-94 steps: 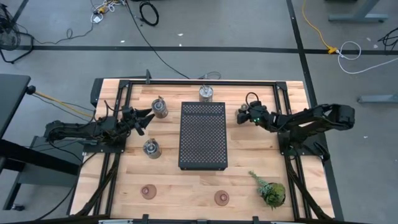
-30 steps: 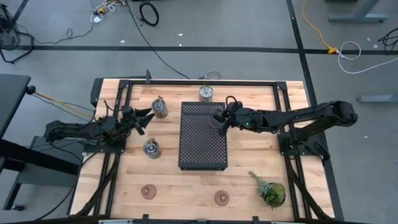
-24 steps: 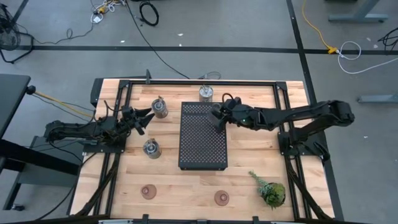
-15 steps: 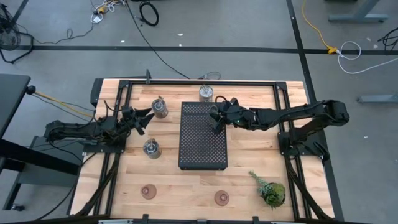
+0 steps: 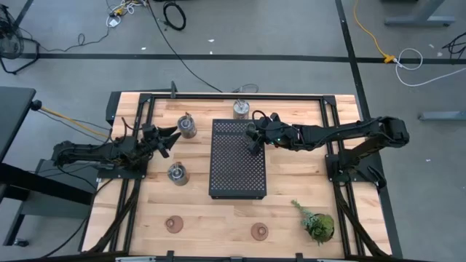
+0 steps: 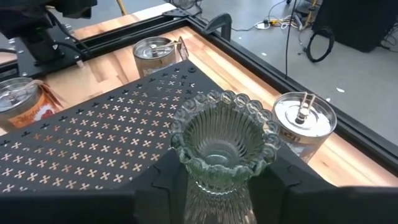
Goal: Pick & Place candle stick holders
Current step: Put the green glass candle holder on the shelf
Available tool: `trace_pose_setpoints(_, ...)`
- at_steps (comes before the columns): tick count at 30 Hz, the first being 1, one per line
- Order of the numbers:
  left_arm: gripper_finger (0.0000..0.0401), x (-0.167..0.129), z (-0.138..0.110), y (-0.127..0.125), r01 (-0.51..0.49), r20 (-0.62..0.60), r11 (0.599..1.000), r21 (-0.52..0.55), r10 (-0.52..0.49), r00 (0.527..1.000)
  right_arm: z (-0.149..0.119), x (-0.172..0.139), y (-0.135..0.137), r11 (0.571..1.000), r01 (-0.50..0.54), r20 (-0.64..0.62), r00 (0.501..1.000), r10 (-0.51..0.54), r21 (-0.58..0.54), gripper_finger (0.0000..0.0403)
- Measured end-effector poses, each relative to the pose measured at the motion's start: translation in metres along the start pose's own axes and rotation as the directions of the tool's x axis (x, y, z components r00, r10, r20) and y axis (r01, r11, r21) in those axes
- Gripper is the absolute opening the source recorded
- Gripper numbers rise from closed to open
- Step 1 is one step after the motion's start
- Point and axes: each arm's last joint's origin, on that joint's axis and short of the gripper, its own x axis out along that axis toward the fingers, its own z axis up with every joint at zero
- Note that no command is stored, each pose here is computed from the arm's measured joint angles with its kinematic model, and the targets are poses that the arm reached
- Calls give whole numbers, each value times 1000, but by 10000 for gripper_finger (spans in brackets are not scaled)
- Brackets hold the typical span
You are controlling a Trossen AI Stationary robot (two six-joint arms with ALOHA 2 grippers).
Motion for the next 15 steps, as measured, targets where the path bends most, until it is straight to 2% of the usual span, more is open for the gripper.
trace_pose_setpoints(7,236,0,0,0,0,0,1000,0,0,1000,-1,0,0,1000,-1,-11,1000,1,-5,164)
trace_pose_setpoints(15,236,0,0,0,0,0,1000,0,0,1000,-2,0,-1,1000,2,-20,1000,-2,-10,220)
